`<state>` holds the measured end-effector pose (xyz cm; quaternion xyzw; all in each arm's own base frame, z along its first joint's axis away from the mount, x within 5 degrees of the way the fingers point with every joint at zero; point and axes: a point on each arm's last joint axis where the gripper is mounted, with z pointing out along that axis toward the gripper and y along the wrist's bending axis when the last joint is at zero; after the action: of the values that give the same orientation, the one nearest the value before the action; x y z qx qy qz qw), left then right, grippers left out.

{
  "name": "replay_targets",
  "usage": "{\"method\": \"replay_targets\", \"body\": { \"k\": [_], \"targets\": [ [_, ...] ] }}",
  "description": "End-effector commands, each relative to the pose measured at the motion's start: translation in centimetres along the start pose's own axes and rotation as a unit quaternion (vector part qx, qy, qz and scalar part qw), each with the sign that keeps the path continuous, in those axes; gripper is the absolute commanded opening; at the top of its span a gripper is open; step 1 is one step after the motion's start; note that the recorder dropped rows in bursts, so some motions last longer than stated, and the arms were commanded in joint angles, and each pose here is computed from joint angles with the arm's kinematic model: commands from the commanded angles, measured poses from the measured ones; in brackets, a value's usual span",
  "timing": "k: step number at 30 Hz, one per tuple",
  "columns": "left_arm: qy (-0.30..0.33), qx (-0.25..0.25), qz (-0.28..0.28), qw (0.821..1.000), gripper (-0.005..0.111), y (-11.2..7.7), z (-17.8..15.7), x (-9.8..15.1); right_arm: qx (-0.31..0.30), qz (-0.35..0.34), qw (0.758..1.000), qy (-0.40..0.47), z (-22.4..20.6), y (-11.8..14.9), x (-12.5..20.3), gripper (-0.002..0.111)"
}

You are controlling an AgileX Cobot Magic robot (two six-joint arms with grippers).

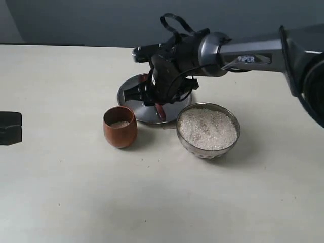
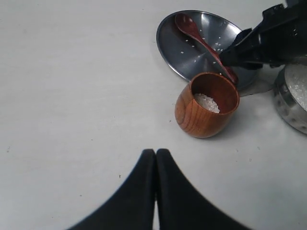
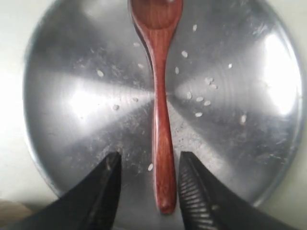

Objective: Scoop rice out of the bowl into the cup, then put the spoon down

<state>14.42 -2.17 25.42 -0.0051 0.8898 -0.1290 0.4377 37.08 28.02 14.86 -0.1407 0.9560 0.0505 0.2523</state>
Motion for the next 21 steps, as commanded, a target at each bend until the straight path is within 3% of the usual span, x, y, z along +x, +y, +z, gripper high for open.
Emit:
{"method": "replay_targets", "body": {
  "k": [1,4,12,21],
  "targets": [
    [-0.006,0.003,-0.004,1.0,0.0,-0.1,0.0,-0.1,0.01,-0.017,0.998,-0.053,-6.0,-0.7,-2.5,0.026],
    [-0.006,0.003,-0.004,1.0,0.0,-0.1,0.0,-0.1,0.035,-0.04,0.996,-0.066,-9.9,-1.6,-3.2,0.0],
    [-0.003,0.003,-0.002,1.0,0.0,-0.1,0.0,-0.1,0.141,-0.067,0.987,-0.036,-17.5,-5.2,-1.7,0.0],
    [0.008,0.0,0.013,1.0,0.0,0.0,0.0,0.1,0.118,-0.056,0.986,-0.102,-23.4,-8.1,3.8,0.0]
  ]
}}
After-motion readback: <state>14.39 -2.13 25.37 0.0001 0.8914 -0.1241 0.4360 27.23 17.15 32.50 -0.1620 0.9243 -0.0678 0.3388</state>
